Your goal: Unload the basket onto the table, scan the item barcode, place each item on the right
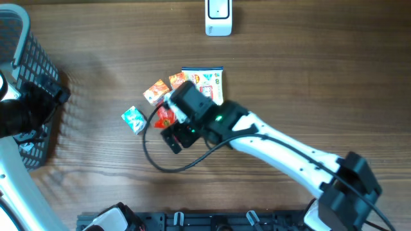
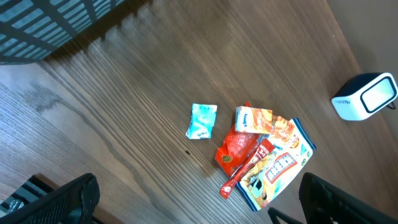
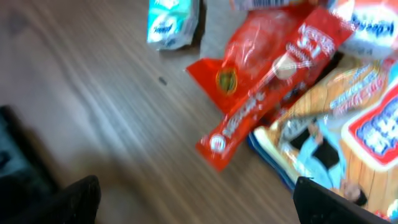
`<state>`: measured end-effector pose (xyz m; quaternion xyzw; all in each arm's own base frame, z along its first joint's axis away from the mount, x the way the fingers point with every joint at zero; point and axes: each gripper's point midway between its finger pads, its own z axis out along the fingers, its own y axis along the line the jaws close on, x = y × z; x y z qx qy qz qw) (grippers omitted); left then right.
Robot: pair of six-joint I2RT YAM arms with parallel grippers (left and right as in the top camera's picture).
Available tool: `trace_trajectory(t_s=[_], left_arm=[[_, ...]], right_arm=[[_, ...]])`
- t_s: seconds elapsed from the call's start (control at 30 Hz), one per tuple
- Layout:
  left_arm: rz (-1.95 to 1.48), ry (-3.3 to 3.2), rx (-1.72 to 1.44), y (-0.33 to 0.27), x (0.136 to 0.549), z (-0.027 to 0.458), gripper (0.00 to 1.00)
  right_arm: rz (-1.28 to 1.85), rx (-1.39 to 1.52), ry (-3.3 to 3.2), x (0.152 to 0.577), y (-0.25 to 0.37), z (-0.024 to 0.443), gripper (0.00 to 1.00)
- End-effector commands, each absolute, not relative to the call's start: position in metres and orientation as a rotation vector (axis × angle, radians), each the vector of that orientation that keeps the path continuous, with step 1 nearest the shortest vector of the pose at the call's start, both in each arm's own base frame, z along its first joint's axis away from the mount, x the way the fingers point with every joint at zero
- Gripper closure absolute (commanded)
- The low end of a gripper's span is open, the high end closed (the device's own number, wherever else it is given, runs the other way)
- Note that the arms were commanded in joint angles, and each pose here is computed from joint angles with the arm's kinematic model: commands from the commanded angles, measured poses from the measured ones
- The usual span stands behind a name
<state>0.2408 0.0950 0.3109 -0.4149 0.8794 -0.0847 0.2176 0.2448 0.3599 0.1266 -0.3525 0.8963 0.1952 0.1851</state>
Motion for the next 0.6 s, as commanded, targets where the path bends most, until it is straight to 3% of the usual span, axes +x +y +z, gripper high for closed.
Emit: trace_trajectory(t_s=[0.0,0.2,0.57], left_arm=[[-0.227,2.434,-1.149,0.097,0.240,0.311,0.00],[-0.228,2.434,-1.149,0.097,0.240,0.311,0.00],[-0.227,2.434,-1.149,0.097,0.240,0.311,0.00]], right_arm=[[0.378,-0.995,2.444,0.252,0.377,0.115,0.01],[0.090,-0.896,2.396,0.264,0.375,0.091,0.00],[0.052,-0.931,2.405,0.263,0.376,0.074,0.00]])
